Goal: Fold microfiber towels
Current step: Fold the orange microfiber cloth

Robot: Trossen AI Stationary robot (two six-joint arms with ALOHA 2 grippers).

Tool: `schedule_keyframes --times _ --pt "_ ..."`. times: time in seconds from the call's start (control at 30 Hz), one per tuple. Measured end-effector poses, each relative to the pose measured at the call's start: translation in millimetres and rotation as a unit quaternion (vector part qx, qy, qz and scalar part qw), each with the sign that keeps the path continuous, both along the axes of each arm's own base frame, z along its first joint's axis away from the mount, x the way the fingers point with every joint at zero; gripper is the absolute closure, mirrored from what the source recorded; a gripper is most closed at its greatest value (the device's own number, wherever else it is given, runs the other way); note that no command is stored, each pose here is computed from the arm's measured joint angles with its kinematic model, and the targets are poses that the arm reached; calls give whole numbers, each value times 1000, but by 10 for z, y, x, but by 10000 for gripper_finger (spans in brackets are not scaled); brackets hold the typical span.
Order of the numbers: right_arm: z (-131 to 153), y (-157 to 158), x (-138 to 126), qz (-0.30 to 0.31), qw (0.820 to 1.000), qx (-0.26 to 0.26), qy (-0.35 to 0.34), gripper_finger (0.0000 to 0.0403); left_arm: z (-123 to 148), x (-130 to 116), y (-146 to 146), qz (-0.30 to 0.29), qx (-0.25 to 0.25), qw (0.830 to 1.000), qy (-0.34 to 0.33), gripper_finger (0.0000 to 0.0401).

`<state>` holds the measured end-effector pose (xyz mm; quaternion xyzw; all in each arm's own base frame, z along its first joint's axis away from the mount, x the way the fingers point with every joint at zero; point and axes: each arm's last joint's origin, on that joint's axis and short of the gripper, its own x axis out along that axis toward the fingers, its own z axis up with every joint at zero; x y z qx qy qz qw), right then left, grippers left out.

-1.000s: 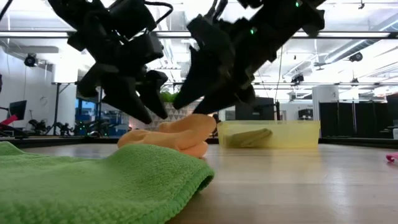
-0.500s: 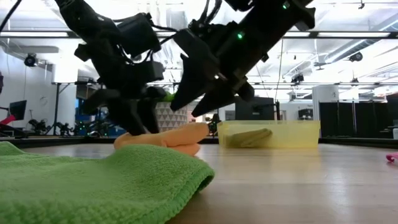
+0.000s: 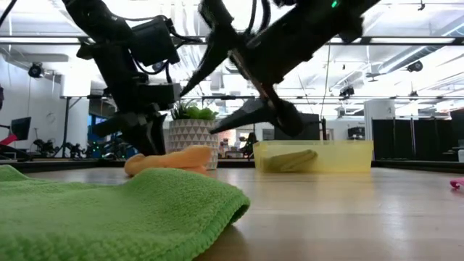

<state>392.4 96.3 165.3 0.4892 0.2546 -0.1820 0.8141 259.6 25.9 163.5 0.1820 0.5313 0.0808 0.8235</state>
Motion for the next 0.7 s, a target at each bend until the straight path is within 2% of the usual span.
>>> schedule_keyframes --times 0.17,0.33,0.43,0.53,0.6,0.7 --pt "-106 -352 2 -88 993 83 14 152 0 -59 30 48 44 998 19 281" --pt "-155 -552 -3 -132 984 118 6 162 -26 -105 33 54 55 996 41 302" --pt "-83 -563 53 -95 991 86 -32 163 10 -124 33 66 51 996 32 316" --pt "32 -504 120 -49 996 38 -68 163 158 -159 33 69 56 996 0 332" --pt "73 -456 140 -28 997 15 -73 166 245 -210 46 70 62 995 -19 345" --pt "55 -435 146 -20 997 7 -69 171 294 -308 101 78 67 995 -18 372"
